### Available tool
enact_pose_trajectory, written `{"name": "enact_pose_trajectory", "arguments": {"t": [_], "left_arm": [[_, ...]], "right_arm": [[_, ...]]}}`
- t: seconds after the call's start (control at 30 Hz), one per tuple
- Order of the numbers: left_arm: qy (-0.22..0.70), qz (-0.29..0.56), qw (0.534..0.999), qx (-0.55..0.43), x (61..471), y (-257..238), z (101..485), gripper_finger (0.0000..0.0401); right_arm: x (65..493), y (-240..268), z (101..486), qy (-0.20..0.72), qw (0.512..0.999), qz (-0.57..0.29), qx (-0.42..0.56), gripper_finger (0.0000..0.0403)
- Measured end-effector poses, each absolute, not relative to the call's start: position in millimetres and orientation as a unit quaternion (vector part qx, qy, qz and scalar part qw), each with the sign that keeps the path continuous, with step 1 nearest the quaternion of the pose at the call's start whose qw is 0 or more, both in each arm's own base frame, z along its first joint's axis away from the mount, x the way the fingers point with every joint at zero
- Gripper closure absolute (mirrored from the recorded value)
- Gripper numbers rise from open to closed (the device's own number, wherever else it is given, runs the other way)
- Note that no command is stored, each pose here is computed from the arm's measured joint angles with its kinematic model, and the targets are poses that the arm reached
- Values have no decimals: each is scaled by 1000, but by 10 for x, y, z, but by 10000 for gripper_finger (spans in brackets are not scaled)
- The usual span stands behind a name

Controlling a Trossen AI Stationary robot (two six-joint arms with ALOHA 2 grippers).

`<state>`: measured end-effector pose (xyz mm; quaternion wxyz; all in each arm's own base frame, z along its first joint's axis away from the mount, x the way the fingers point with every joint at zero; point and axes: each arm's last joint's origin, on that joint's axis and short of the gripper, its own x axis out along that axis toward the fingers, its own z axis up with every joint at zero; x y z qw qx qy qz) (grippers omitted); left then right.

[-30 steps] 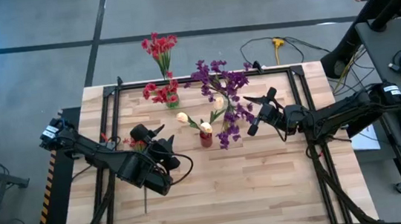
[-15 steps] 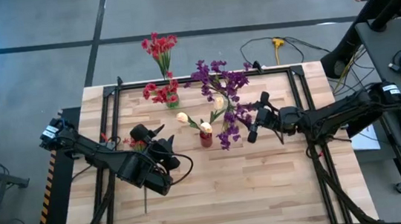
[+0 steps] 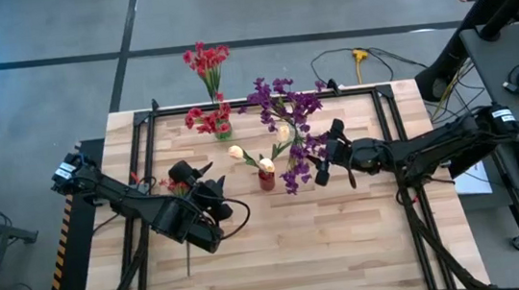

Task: Sort flowers into vase by color
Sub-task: Put the purple flowers into the transparent vase

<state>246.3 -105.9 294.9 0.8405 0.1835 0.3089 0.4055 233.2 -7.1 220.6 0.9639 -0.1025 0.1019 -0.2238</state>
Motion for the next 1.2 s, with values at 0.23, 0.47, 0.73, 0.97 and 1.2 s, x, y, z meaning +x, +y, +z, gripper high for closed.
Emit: {"name": "enact_pose_trajectory", "arguments": {"t": [0.23,0.47,0.73,0.97,1.2], "left_arm": [[310,405,840,186,2463,-1059,2950,191],[306,407,840,186,2465,-1060,2952,191],[305,407,841,184,2468,-1060,2952,191],[305,407,841,184,2468,-1061,2952,191],[306,406,841,184,2468,-1061,2951,191]], "right_arm": [[2304,-79,2163,130,956,-243,-104,172],[2321,-47,2194,112,964,-218,-108,118],[2367,-57,2234,83,962,-220,-138,129],[2502,-52,2290,91,959,-218,-158,157],[2591,-58,2299,97,956,-224,-165,188]]}}
